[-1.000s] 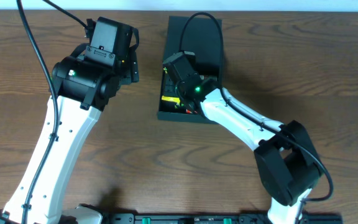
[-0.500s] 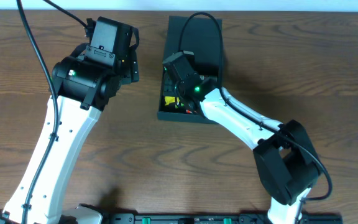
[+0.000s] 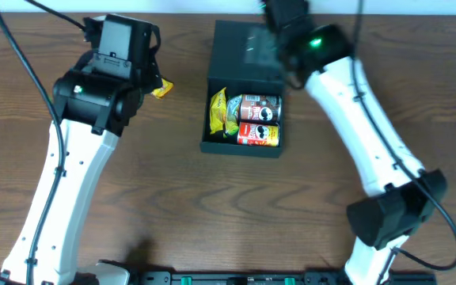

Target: Pack container

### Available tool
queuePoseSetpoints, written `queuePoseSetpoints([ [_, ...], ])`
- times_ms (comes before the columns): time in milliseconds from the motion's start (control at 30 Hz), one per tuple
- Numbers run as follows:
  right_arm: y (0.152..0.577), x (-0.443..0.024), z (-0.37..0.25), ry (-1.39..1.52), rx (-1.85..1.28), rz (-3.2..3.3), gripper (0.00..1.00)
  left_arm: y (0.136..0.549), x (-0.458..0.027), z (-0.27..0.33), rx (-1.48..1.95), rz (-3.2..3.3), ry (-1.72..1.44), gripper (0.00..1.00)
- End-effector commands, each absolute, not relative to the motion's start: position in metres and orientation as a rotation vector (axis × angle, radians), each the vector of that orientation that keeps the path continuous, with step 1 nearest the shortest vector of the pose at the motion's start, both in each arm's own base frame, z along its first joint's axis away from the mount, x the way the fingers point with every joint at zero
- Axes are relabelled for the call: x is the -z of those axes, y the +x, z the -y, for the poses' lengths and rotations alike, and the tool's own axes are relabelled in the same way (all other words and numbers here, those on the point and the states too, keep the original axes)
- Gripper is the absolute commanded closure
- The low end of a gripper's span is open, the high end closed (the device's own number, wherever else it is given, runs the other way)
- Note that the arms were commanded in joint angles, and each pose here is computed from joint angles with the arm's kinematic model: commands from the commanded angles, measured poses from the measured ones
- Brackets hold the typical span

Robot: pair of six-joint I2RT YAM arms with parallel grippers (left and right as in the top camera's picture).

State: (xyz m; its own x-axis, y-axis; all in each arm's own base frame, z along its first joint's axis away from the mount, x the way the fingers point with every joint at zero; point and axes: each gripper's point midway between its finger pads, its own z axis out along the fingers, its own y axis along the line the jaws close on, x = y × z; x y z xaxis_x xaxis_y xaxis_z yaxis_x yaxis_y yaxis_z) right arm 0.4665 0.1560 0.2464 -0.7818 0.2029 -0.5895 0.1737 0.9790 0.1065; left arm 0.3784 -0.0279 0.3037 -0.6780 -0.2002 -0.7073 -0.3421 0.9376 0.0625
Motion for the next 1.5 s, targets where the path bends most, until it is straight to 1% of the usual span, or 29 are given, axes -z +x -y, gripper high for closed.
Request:
queuePoseSetpoints([
  [0,0.460,-0.262,-0.113,0.329,0.043,-2.491,0.01,0.384,-0.304,0.025,-0.248,-2.318,-0.423,0.05],
  [100,0.441,-0.256,-0.084,0.409,0.095,-2.565,0.01,0.394,-0.282,0.028,-0.235,-2.386,-0.415,0.05],
  [233,0.429,-0.251,-0.062,0.439,0.145,-2.619,0.01,0.420,-0.214,0.037,-0.086,-2.576,-0.483,0.05],
  [333,0.427,-0.250,-0.055,0.407,0.173,-2.641,0.01,0.434,-0.178,0.041,0.033,-2.640,-0.606,0.05],
  [400,0.425,-0.249,-0.050,0.417,0.181,-2.649,0.01,0.445,-0.163,0.037,0.081,-2.607,-0.782,0.05],
  [500,0.423,-0.248,-0.046,0.430,0.186,-2.657,0.01,0.455,-0.141,0.033,0.184,-2.486,-1.217,0.05],
  [533,0.423,-0.248,-0.046,0.431,0.185,-2.658,0.01,0.457,-0.136,0.034,0.205,-2.456,-1.298,0.05],
  [567,0.423,-0.248,-0.046,0.430,0.184,-2.659,0.01,0.460,-0.128,0.037,0.243,-2.396,-1.444,0.05],
  [600,0.423,-0.248,-0.046,0.428,0.184,-2.659,0.01,0.464,-0.122,0.040,0.274,-2.352,-1.532,0.05],
  [733,0.423,-0.248,-0.046,0.414,0.185,-2.664,0.01,0.485,-0.099,0.051,0.373,-2.245,-1.706,0.05],
  [867,0.422,-0.247,-0.046,0.409,0.188,-2.666,0.01,0.506,-0.071,0.064,0.502,-2.258,-1.730,0.04],
  [1033,0.423,-0.248,-0.046,0.384,0.193,-2.670,0.01,0.501,-0.042,0.056,0.437,-2.307,-1.750,0.04],
  [1300,0.423,-0.248,-0.046,0.370,0.194,-2.670,0.01,0.494,-0.039,0.033,0.238,-2.332,-1.654,0.04],
  [1467,0.422,-0.247,-0.046,0.369,0.196,-2.674,0.01,0.507,-0.044,0.030,0.240,-2.334,-1.533,0.04],
])
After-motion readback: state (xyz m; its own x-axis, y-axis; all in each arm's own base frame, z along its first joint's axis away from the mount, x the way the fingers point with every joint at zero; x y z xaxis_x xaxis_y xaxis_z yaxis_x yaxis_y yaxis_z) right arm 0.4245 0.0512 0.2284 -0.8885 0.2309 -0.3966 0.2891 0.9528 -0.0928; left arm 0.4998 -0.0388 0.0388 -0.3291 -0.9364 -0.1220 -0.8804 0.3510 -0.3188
